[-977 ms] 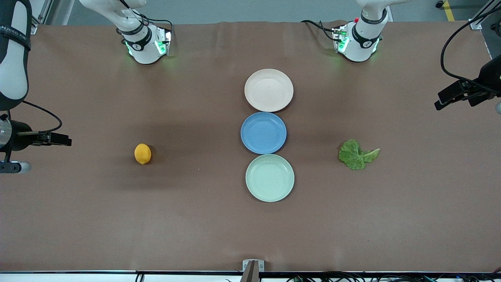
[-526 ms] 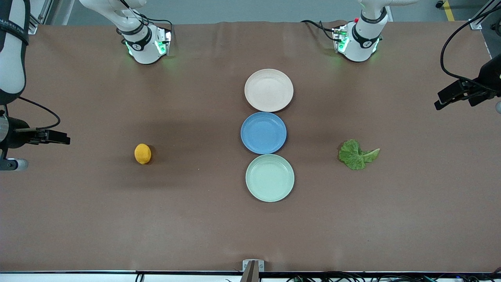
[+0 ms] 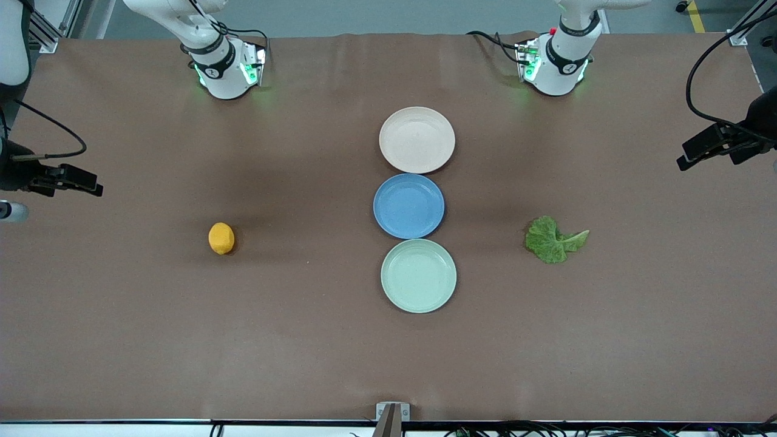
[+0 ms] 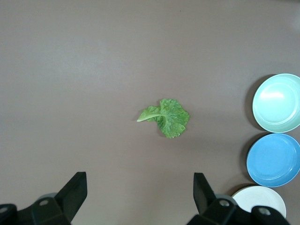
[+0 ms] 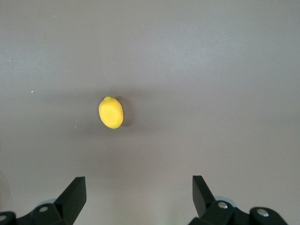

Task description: Pick lemon and lettuce from plates

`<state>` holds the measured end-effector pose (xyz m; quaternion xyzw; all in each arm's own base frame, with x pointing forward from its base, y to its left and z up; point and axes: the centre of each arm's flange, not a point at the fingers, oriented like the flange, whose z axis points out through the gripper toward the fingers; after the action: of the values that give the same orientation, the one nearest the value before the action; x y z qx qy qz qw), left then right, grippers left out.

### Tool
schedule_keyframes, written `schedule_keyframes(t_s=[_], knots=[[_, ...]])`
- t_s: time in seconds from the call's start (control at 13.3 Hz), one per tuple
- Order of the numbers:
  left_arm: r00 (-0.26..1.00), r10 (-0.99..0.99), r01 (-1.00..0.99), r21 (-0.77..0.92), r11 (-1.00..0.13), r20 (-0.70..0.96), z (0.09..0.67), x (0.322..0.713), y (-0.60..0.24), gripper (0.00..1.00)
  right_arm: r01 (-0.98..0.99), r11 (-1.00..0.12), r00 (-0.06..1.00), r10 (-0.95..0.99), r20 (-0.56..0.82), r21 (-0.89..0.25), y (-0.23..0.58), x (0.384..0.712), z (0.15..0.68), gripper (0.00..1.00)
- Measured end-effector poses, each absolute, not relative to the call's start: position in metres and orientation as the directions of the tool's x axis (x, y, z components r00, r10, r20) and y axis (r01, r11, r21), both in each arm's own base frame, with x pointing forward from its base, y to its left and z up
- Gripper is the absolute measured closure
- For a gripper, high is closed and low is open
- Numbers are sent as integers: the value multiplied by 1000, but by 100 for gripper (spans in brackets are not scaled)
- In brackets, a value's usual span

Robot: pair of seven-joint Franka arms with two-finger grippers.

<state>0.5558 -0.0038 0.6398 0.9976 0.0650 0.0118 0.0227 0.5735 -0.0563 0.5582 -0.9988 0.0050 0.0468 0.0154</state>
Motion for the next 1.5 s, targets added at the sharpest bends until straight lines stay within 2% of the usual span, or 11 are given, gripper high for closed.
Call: schedule_keyframes(t_s=[0.83, 1.5], knots=[[991, 135, 133, 47, -990, 25, 642, 556, -1, 0, 17, -999, 999, 19, -42, -37, -42, 546, 597, 0], [991, 130, 129, 48, -991, 26, 643, 556, -4, 0, 42, -998, 999, 43, -24, -37, -29, 536, 613, 0]])
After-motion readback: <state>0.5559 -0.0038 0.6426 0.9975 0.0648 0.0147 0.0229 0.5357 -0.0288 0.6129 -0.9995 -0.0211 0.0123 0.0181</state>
